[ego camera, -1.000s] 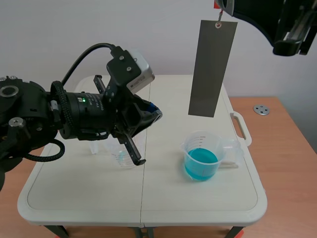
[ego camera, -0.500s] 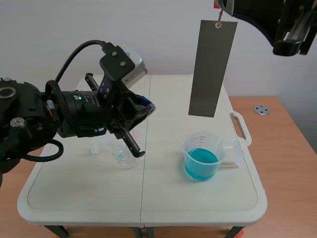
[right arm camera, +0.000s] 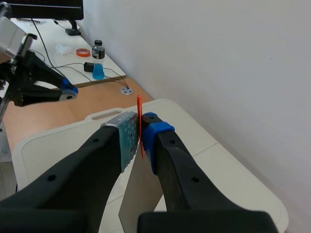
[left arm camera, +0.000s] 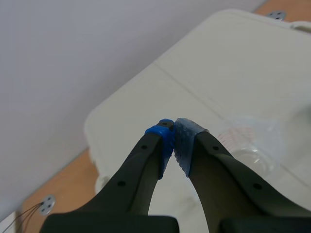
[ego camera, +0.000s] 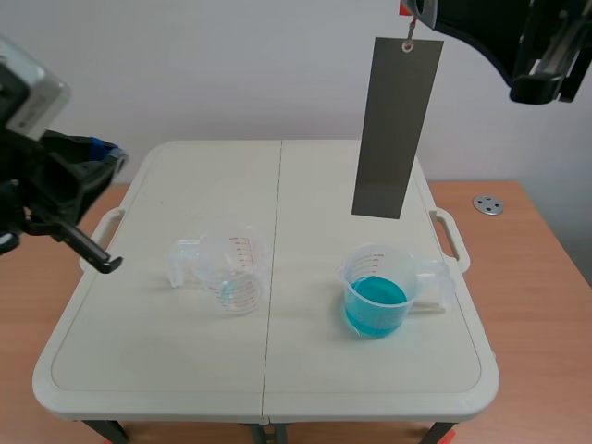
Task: Hold the metal plate by the orange handle, dip it into the blue solution, take it out and point at it, then put the plate back in the beaker on the left.
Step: 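Raise the plate and point at it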
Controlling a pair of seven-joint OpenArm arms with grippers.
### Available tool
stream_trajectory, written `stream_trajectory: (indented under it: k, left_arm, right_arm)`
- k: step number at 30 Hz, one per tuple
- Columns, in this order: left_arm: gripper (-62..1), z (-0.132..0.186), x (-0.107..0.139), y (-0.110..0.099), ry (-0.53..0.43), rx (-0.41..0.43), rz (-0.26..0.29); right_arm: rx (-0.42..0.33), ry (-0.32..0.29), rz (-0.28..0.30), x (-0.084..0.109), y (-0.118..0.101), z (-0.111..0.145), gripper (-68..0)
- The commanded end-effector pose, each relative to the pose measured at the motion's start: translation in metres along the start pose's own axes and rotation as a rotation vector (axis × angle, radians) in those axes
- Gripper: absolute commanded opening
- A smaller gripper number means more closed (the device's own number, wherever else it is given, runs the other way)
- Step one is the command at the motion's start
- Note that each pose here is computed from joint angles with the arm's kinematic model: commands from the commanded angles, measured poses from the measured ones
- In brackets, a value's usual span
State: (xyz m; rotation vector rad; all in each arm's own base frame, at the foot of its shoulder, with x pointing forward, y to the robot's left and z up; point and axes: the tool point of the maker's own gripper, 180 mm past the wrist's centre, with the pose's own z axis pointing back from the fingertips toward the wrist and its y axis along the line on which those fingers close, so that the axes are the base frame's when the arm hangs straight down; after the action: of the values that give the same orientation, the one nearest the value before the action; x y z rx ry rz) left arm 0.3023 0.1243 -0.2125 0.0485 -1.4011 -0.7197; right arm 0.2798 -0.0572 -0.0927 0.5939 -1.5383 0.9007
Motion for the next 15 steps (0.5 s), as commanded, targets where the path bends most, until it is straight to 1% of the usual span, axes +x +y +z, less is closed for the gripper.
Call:
stream_trajectory:
  k: [1,4,8,12,15]
  left_arm:
    - [-59.1,0.01,0.0,0.014,-0.01,0.052,-0.006]
    - [-59.1,0.032,-0.013,0.034,0.033,0.127,-0.032]
    - [-59.1,0.061,-0.041,0.047,0.131,0.176,-0.057]
    - [-59.1,0.091,-0.069,0.047,0.24,0.193,-0.07]
    - [-59.1,0.112,-0.087,0.04,0.321,0.183,-0.068]
  right_arm:
    - [0.011,-0.036,0.025,0.013,0.0,0.001,-66.2]
    - [0.011,-0.037,0.025,0.013,0.0,0.001,-66.2]
    - [0.011,-0.048,0.028,0.016,0.0,0.001,-66.2]
    - [0.011,-0.06,0.026,0.017,0.0,0.0,-66.3]
    - [0.023,-0.069,0.038,0.021,0.002,-0.003,-66.3]
